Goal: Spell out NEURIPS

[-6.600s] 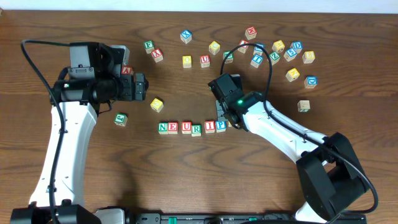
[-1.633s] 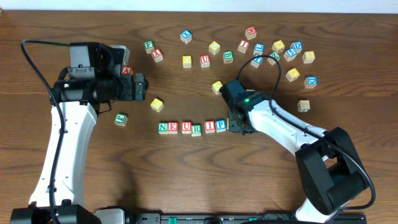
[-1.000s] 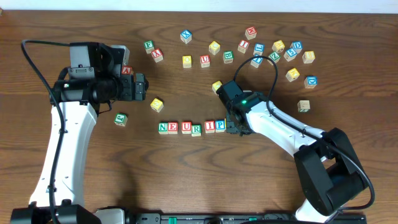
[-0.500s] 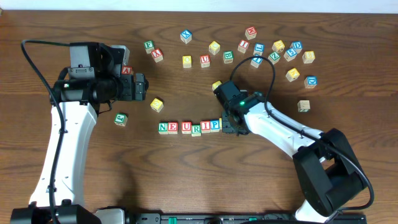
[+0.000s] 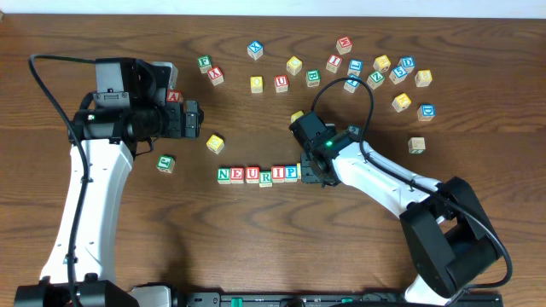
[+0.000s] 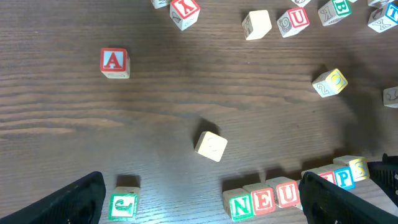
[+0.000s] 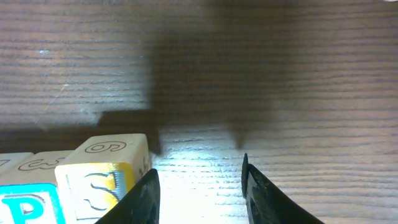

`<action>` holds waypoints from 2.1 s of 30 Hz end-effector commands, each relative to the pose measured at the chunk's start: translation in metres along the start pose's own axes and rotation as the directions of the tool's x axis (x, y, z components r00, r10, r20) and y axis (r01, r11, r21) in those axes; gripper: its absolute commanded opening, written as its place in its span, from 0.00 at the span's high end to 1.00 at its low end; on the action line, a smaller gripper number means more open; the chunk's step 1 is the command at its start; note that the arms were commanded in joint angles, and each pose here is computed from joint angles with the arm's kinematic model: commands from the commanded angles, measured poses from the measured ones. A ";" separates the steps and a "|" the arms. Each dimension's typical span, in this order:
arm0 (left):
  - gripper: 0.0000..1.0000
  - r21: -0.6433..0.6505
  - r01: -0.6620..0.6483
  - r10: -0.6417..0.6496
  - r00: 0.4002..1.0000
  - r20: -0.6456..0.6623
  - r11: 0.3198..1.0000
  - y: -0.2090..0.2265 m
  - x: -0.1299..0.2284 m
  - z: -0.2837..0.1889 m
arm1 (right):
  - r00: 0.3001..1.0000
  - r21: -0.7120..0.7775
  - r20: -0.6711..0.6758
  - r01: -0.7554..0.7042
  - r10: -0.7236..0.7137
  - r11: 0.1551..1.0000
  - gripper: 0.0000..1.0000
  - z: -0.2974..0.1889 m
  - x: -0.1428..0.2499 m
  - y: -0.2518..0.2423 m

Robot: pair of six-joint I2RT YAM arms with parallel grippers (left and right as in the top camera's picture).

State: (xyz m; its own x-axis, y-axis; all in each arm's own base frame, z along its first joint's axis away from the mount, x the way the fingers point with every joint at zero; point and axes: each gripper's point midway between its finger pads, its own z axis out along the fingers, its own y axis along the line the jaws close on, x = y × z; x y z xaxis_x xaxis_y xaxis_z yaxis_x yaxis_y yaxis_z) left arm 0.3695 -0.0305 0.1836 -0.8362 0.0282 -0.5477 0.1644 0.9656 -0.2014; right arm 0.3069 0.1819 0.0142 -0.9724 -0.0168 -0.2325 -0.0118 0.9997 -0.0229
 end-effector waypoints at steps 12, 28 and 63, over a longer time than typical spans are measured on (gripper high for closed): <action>0.02 0.012 -0.025 0.025 0.999 0.022 1.000 -0.002 -0.008 -0.005 | 0.991 0.209 0.129 -0.064 0.038 0.976 0.60 -0.006 -0.022 -0.036; 0.02 0.012 -0.025 0.025 0.999 0.022 1.000 -0.002 -0.008 -0.005 | 0.987 0.038 0.155 -0.051 0.045 0.998 0.63 -0.087 -0.065 -0.016; 0.02 0.012 -0.025 0.025 0.999 0.022 1.000 -0.002 -0.008 -0.005 | 0.970 -0.079 0.177 0.181 -0.164 0.980 0.99 -0.079 0.026 0.086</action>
State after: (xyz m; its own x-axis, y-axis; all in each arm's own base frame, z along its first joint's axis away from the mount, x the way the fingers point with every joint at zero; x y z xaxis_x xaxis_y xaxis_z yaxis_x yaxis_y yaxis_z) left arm 0.3696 -0.0305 0.1837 -0.8360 0.0282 -0.5481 0.1645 0.9656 -0.2013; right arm 0.2665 0.2750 0.0882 -0.9032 -0.1906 -0.3847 -0.2144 0.9765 0.0197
